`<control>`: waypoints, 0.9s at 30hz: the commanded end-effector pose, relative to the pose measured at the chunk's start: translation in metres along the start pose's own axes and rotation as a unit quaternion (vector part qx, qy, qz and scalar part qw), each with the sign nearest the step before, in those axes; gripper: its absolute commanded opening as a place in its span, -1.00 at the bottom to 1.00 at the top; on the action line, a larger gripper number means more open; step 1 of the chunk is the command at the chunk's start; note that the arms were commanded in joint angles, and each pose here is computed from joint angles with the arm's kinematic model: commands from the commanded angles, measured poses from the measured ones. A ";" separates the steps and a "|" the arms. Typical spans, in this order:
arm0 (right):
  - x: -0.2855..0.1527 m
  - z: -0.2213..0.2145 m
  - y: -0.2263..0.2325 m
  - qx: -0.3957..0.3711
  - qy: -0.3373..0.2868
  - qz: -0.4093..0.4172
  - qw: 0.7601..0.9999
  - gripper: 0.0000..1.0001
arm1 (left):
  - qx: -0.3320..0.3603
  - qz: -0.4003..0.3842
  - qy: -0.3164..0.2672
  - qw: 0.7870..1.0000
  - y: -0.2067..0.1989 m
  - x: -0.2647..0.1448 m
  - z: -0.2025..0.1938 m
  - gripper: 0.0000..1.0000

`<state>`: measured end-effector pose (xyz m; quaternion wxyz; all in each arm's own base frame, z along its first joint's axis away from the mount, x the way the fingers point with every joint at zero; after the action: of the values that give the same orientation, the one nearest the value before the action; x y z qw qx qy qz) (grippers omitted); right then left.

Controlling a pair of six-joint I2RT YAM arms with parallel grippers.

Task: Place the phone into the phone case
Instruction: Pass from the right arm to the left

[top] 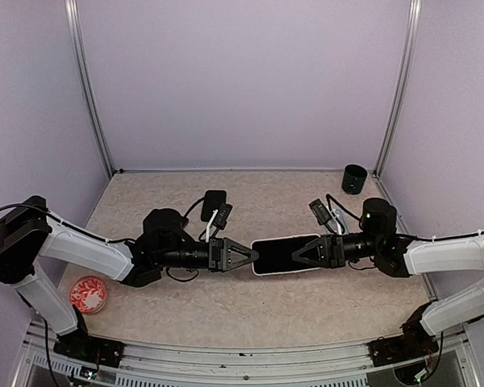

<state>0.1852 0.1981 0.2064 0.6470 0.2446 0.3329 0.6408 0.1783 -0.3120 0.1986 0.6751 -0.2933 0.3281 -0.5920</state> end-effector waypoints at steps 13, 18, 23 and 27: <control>0.007 -0.005 -0.004 -0.007 0.005 0.028 1.000 -0.80 | 0.014 -0.034 0.006 0.999 -0.001 0.021 0.006 -0.58; 0.007 -0.006 -0.004 -0.008 0.006 0.027 1.000 -0.79 | 0.012 -0.041 0.008 0.999 0.000 0.022 0.004 -0.87; 0.007 -0.007 -0.005 -0.007 0.007 0.025 1.000 -0.77 | 0.013 -0.044 0.007 0.999 -0.001 0.020 0.004 -1.00; 0.007 -0.007 -0.006 -0.007 0.006 0.026 1.000 -0.73 | 0.012 -0.047 0.004 0.999 -0.002 0.018 0.003 -1.00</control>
<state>0.1839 0.1999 0.1918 0.6231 0.2586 0.3593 0.6448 0.1838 -0.3257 0.1909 0.6581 -0.2833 0.3265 -0.6165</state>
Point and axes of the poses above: each gripper's point midway between its finger pads, its own x axis out along the fingers, its own y axis along the line the jaws close on, z = x × y, the point moved 10 cm from there along -x, back along the fingers, and after that the axes turned 3 degrees about x, right-handed, at the moved point
